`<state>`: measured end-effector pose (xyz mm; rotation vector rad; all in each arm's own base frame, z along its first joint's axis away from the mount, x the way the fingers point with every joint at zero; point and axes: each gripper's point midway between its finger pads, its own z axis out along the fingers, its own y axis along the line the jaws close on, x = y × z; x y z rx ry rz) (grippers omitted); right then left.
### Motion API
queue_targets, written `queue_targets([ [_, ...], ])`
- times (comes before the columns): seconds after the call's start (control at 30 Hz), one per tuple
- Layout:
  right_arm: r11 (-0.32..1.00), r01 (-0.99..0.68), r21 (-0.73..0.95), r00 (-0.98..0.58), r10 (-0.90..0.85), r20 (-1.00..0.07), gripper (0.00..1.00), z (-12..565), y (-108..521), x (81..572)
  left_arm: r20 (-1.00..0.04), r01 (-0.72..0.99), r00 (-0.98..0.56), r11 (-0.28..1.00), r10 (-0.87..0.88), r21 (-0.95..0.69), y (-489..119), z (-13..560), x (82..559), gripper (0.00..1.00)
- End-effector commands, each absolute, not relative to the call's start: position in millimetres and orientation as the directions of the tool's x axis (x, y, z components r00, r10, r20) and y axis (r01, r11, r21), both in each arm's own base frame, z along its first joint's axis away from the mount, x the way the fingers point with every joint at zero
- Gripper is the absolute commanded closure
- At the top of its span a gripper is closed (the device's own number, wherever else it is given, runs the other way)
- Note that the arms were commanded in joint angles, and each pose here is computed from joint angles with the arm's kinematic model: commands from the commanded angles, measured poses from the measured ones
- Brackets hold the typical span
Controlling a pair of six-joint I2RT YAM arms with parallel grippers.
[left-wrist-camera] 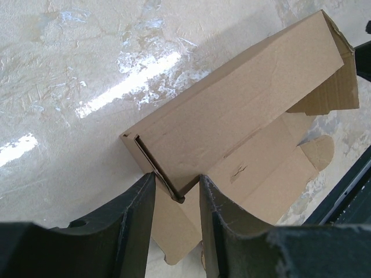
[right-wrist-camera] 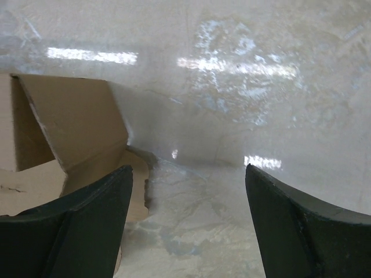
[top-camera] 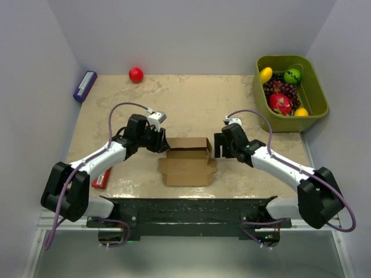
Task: Fold the paper box
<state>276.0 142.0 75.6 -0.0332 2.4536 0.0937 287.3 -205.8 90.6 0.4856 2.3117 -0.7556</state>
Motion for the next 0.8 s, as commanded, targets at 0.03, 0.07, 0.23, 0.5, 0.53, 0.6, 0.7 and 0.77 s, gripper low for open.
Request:
queue_targets([
  [0.03, 0.972, -0.212, 0.105, -0.68, -0.07, -0.73, 0.19, 87, 171, 299, -0.7, 0.543, -0.695, 0.76, 0.168, -0.357, -205, 98, 292, 0.6],
  [0.07, 0.967, -0.228, 0.115, -0.666, -0.069, -0.743, 0.19, 88, 174, 301, -0.699, 0.542, -0.695, 0.763, 0.171, -0.352, -205, 98, 293, 0.6],
  [0.23, 0.936, -0.307, 0.17, -0.647, -0.074, -0.759, 0.2, 93, 192, 301, -0.706, 0.546, -0.687, 0.765, 0.173, -0.343, -204, 101, 293, 0.6],
  [0.5, 0.896, -0.386, 0.219, -0.634, -0.085, -0.769, 0.22, 92, 206, 294, -0.702, 0.549, -0.69, 0.758, 0.174, -0.352, -205, 101, 292, 0.6],
  [0.53, 0.891, -0.395, 0.224, -0.615, -0.075, -0.785, 0.22, 97, 209, 297, -0.702, 0.549, -0.691, 0.757, 0.173, -0.354, -205, 101, 292, 0.6],
  [0.6, 0.89, -0.397, 0.225, -0.611, -0.072, -0.789, 0.22, 96, 209, 296, -0.702, 0.551, -0.691, 0.756, 0.174, -0.354, -205, 101, 291, 0.61],
  [0.7, 0.886, -0.405, 0.227, -0.599, -0.069, -0.798, 0.23, 95, 210, 297, -0.7, 0.55, -0.693, 0.756, 0.175, -0.355, -205, 100, 291, 0.61],
  [0.77, 0.872, -0.426, 0.242, -0.608, -0.077, -0.79, 0.23, 92, 215, 293, -0.699, 0.549, -0.694, 0.756, 0.175, -0.355, -205, 100, 291, 0.61],
])
